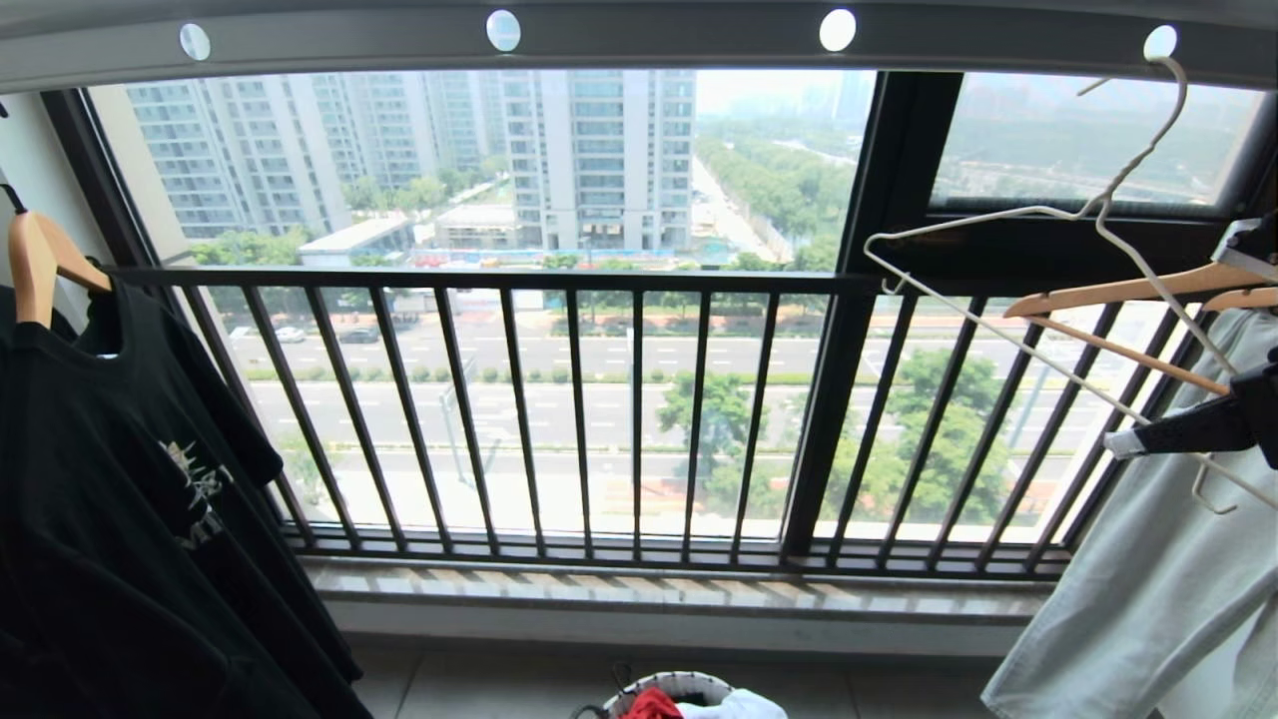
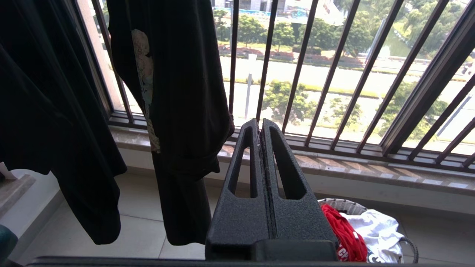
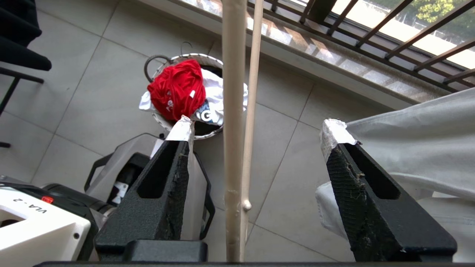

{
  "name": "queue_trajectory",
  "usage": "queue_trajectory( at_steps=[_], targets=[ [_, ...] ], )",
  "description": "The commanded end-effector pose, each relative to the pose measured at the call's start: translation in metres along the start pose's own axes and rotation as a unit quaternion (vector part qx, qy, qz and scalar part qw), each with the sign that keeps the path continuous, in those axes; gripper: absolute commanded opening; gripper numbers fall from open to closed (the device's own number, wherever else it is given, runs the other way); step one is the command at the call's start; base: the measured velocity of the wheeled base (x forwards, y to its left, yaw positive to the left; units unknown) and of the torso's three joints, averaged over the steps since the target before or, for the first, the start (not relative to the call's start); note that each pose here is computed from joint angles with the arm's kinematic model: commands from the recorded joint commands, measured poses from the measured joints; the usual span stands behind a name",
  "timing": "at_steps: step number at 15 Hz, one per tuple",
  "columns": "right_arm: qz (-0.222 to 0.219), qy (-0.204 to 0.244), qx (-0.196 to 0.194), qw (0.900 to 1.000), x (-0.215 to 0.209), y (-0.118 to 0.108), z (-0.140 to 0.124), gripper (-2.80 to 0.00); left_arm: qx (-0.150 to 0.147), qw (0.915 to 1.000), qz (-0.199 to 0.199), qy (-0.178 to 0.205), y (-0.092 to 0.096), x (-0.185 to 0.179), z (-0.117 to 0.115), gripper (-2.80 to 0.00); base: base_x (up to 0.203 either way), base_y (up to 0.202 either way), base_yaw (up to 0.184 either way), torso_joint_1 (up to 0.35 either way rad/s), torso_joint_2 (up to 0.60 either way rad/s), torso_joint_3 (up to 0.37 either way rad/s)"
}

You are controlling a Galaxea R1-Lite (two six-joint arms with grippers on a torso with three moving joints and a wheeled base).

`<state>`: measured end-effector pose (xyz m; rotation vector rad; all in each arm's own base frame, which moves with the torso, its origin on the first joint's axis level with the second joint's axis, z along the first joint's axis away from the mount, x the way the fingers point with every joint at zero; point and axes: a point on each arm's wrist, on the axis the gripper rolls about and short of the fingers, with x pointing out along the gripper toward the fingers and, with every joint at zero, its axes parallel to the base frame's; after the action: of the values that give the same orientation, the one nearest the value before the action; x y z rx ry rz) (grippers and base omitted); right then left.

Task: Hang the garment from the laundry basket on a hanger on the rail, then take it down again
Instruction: Pick up the clothes rack on the clothesline

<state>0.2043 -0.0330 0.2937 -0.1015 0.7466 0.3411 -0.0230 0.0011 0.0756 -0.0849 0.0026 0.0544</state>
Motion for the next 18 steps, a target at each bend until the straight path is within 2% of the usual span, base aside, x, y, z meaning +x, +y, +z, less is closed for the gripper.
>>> queue_trajectory(
  at_steps=[1, 18],
  targets=[
    [0.002, 0.001, -0.002, 1.0, -0.001, 0.001, -0.001, -2.8, 0.0, 1.0, 0.001, 0.001, 0.0, 0.0, 0.0, -2.8, 0.0, 0.0, 0.0, 0.0, 0.0, 0.0],
    [-0.005, -0.017, -0.011, 1.0, -0.017, 0.011, -0.007, -2.8, 0.0, 1.0, 0.001, 0.001, 0.0, 0.0, 0.0, -2.8, 0.0, 0.0, 0.0, 0.0, 0.0, 0.0]
  ],
)
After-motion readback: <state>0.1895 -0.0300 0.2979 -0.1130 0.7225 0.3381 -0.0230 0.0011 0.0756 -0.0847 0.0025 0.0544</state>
